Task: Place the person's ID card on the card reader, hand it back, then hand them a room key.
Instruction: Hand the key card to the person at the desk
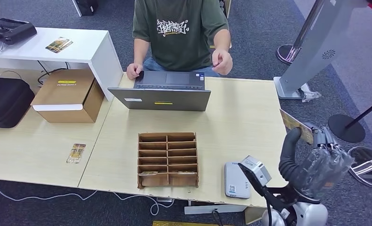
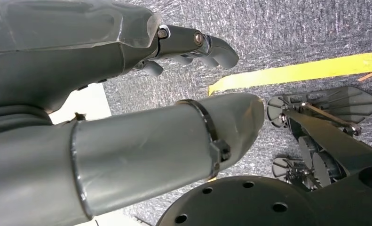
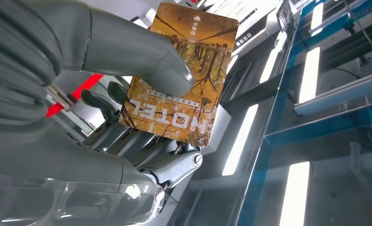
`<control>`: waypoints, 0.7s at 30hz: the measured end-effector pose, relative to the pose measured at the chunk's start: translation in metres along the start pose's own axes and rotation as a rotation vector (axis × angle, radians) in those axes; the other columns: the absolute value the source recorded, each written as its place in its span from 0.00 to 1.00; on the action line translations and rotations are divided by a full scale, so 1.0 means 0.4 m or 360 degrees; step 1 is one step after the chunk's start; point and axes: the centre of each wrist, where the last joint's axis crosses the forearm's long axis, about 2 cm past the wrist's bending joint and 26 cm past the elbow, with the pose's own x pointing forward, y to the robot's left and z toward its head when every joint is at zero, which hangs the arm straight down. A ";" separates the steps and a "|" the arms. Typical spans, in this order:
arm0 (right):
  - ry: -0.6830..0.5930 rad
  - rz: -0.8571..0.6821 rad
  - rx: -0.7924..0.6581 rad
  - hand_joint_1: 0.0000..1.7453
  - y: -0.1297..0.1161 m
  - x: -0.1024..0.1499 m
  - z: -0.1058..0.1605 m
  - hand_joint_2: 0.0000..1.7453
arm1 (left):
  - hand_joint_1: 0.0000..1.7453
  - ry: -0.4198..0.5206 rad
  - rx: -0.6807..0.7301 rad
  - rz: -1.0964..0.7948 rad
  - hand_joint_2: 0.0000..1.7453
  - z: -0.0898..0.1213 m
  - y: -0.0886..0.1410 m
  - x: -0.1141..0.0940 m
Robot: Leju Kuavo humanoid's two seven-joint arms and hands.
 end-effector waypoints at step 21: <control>-0.0154 0.0212 0.0049 1.00 0.112 -0.039 -0.089 1.00 | 0.00 0.0001 -0.0009 -0.0001 0.00 0.002 0.012 -0.003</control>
